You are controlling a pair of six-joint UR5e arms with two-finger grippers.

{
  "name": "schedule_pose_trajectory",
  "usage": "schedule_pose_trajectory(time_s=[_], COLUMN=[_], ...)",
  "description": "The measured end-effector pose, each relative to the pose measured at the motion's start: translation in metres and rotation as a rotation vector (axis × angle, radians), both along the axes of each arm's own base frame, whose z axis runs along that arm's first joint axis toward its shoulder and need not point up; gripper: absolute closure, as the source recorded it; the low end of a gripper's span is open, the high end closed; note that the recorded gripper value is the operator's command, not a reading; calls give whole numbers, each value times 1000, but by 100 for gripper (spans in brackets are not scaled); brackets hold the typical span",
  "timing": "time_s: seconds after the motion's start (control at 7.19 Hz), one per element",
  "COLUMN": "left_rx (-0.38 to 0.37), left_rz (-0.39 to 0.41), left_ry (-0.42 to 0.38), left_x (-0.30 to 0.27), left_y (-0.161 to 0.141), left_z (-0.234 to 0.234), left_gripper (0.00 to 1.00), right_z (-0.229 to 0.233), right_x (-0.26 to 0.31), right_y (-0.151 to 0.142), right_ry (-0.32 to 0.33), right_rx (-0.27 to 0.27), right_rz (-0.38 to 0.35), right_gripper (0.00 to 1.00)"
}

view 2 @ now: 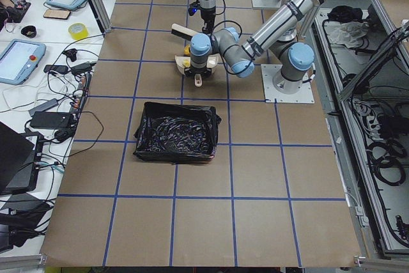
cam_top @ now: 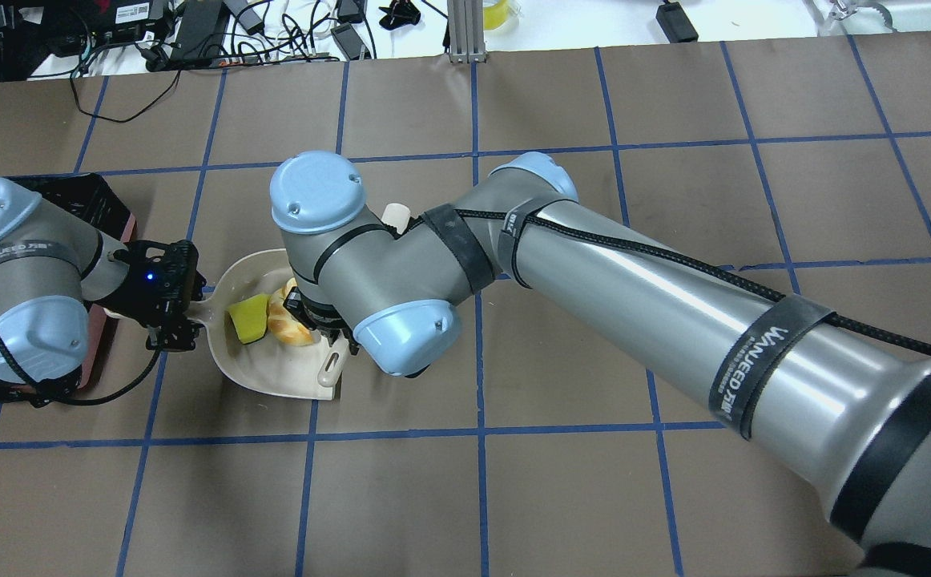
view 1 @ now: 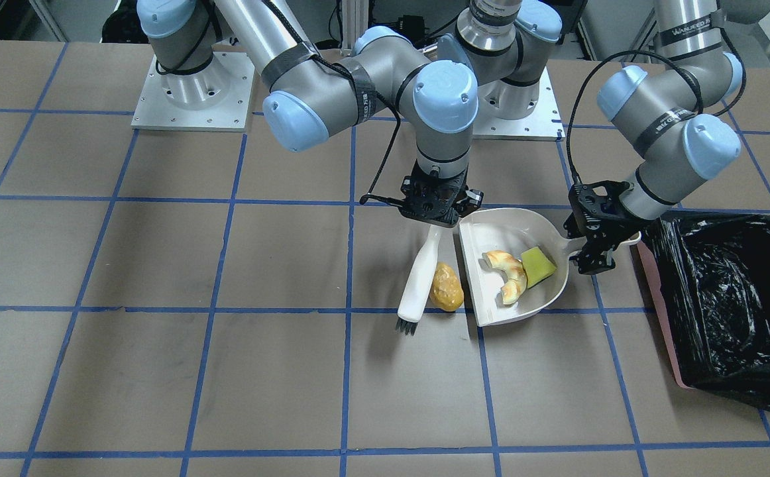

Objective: Sweep and dump trash into bin
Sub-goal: 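Sweep the yellow potato toward the dustpan with the brush, then push the potato into the dustpan with the brush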

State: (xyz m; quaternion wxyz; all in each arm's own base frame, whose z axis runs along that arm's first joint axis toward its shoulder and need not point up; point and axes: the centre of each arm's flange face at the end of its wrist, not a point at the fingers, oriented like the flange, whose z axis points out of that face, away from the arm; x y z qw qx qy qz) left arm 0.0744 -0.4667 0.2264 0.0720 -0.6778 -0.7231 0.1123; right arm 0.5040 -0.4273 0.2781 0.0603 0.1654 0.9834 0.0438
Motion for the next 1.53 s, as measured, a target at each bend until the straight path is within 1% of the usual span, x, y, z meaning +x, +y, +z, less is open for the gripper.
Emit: schedule_pose_trajectory(time_s=[0.28,0.56,0.83,1.25,1.39,1.53], left_rx=[-3,21,49,67,69,71], left_rz=[20,0,-47,-72,-74,-73], left_ry=[16,-19,-56,-71,-71,-71], left_x=[9,3,-16,-25,-26,-26], left_y=[0,0,-2,-3,-4,-4], left_z=[-2,-5,-10,-17,-18,-19], left_gripper=[100,100,100,100,100,100], right_z=[-2,-7,-12,-24,-29,-36], right_x=[-4,-12,-26,-33,-33,-33], right_y=[1,-5,-17,-31,-37,-43], right_ry=[15,23,42,113,130,155], right_rx=[1,-16,-30,-89,-123,-158], right_rz=[22,133,197,323,379,452], right_gripper=[100,100,100,100,100,100])
